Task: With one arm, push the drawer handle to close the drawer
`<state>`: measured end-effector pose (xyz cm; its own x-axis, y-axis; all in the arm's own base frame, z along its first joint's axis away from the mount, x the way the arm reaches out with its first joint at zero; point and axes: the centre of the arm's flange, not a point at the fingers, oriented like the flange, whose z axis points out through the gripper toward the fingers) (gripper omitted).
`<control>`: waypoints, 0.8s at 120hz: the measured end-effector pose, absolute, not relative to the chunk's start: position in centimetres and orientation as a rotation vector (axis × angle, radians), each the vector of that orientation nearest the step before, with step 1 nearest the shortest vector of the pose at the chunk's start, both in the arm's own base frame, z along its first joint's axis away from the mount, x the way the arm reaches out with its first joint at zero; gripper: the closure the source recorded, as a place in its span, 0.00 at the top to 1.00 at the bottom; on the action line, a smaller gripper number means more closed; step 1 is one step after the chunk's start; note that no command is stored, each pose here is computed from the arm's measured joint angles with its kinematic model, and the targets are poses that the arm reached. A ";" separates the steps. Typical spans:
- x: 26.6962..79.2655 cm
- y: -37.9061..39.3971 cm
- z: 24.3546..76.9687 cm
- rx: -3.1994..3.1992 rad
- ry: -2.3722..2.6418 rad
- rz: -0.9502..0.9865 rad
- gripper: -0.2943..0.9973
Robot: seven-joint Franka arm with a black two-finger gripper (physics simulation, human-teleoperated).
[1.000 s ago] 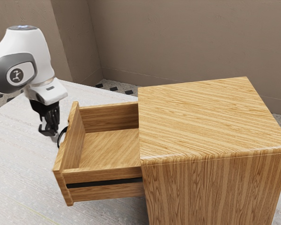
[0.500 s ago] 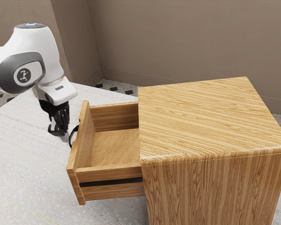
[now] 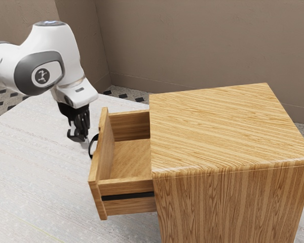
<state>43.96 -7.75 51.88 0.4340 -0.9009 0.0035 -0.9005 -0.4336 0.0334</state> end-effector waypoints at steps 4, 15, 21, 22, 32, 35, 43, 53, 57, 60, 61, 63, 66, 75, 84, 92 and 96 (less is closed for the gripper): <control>44.1 -7.9 51.9 2.632 -1.659 -0.022 0.16; 44.7 -8.3 51.9 2.627 -1.665 -0.018 0.16; 45.0 -8.6 51.9 2.623 -1.674 -0.017 0.16; 45.1 -8.7 51.9 2.622 -1.676 -0.017 0.16; 45.5 -9.1 51.6 2.615 -1.683 -0.021 0.16; 45.5 -9.3 51.6 2.613 -1.687 -0.022 0.16; 45.8 -9.7 51.4 2.608 -1.697 -0.022 0.16; 46.3 -10.6 51.6 2.597 -1.718 -0.015 0.16; 46.4 -10.9 51.5 2.594 -1.723 -0.015 0.16; 46.4 -11.1 51.5 2.591 -1.727 -0.015 0.16; 46.4 -11.2 51.5 2.590 -1.728 -0.016 0.16; 46.5 -11.3 51.4 2.588 -1.731 -0.017 0.16; 46.5 -11.4 51.4 2.586 -1.733 -0.015 0.16; 46.6 -12.2 51.6 2.576 -1.751 -0.006 0.16; 46.8 -13.1 51.8 2.565 -1.769 0.002 0.16; 46.8 -13.8 52.0 2.557 -1.783 0.010 0.16; 46.9 -14.1 52.1 2.554 -1.788 0.014 0.16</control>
